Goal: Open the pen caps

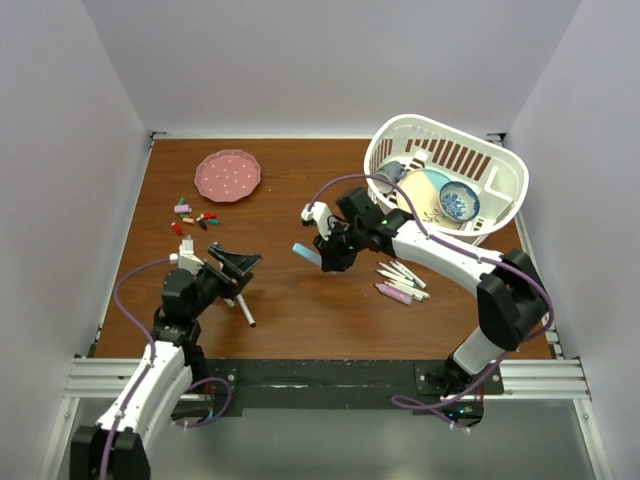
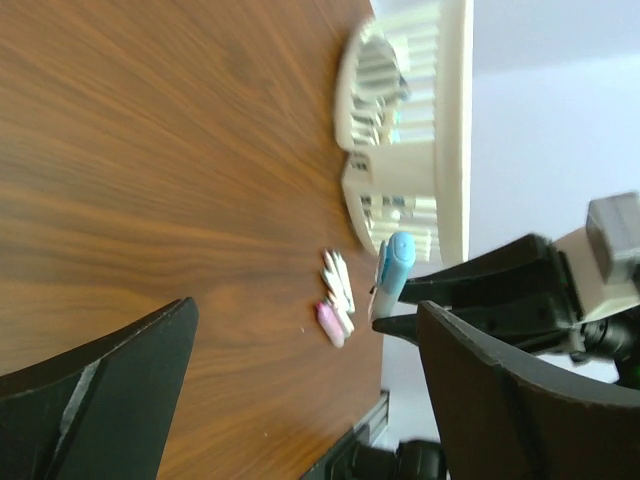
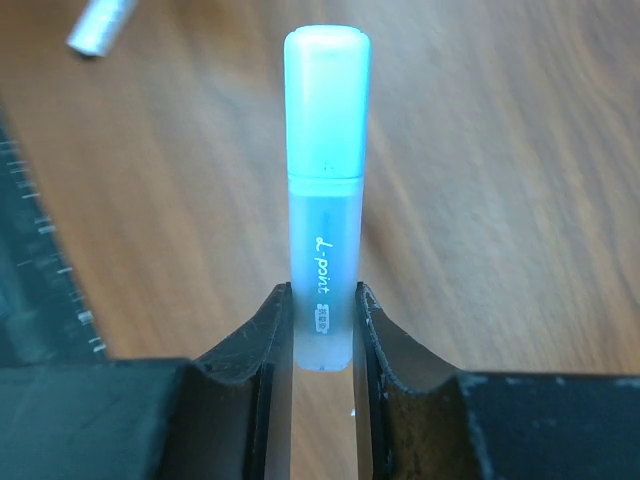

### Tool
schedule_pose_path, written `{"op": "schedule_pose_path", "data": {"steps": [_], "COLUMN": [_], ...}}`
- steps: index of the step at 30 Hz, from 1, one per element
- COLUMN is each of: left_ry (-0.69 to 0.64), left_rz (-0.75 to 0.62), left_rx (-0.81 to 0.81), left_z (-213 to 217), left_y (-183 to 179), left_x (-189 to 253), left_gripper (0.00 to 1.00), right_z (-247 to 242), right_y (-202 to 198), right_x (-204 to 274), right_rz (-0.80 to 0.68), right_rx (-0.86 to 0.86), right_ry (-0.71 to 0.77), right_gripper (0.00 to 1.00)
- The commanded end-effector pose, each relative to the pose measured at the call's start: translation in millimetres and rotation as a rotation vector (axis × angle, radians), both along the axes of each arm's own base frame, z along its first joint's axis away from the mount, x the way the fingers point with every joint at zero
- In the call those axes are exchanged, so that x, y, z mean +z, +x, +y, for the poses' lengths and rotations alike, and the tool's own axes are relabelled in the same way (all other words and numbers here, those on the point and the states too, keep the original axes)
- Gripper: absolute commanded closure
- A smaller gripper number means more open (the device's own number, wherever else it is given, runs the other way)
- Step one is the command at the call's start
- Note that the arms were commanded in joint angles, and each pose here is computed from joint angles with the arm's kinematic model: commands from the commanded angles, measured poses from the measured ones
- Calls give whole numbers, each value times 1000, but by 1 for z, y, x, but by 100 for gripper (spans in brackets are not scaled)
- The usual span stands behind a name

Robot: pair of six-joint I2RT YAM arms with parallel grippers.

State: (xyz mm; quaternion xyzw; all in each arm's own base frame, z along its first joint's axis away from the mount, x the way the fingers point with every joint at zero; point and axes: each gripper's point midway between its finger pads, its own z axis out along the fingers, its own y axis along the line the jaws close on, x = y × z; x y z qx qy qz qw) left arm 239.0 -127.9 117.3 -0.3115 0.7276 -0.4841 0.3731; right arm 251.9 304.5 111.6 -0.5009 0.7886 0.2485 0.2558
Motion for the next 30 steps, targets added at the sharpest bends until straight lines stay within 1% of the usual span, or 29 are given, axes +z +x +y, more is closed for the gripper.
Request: {"op": "schedule_pose_path", "data": {"steps": [1,2,3,5,7,8,9,10,11,13,15,16,17,18,20,21,24,26,27,29,30], "left_ry": [-40,-33,-46,-50,-68,-60,-59,-53,-39,-29,5,6,23,26,50,55,76,88,88,80,81], "left_rz": [-232,-206,-232,-216,-242,-228,-251,-246,-225,-209,-162,-159,-130,-130,-111,-123,-136,-134,-140,-152,-155], "left_rx": [-92,-108,-111,-118,-118,-123,-125,-131,-137,-141,-146,-148,-147,-146,-133,-131,-129,-131,-133,-143,-149], "left_z": [-37,-50,-55,-67,-75,-82,-87,-92,-99,-107,-116,-120,-123,-126,-129,-130,-136,-138,-139,-142,-143], "left_y": [12,13,15,19,23,25,29,30,32,36,38,40,41,43,45,47,52,53,53,52,51], "left_x": [69,62,69,66,75,72,81,81,75,76,62,64,54,56,49,52,53,51,52,54,53], "left_gripper": [3,3,3,2,2,2,3,4,5,10,14,19,22,23,28,35,44,47,56,62,69], "right_z": [11,11,9,7,5,4,3,2,2,2,3,3,3,4,5,4,5,4,5,4,4], "right_y": [-17,-17,-16,-17,-16,-16,-15,-15,-13,-11,-11,-12,-11,-11,-11,-11,-11,-11,-12,-12,-11], "right_x": [15,17,17,19,19,21,21,21,22,22,21,20,20,20,20,20,19,19,19,19,20], "right_rz": [28,30,34,36,32,26,28,30,30,34,44,50,51,53,57,60,62,64,63,63,66], "right_rx": [98,97,91,92,82,78,73,69,63,57,53,54,51,50,51,50,49,47,47,48,46], "right_ry": [109,116,118,133,139,144,144,146,149,155,157,159,159,161,164,166,169,169,170,175,182], "right_gripper": [100,100,100,100,100,100,100,100,100,100,100,100,100,100,100,100,100,100,100,100,100]}}
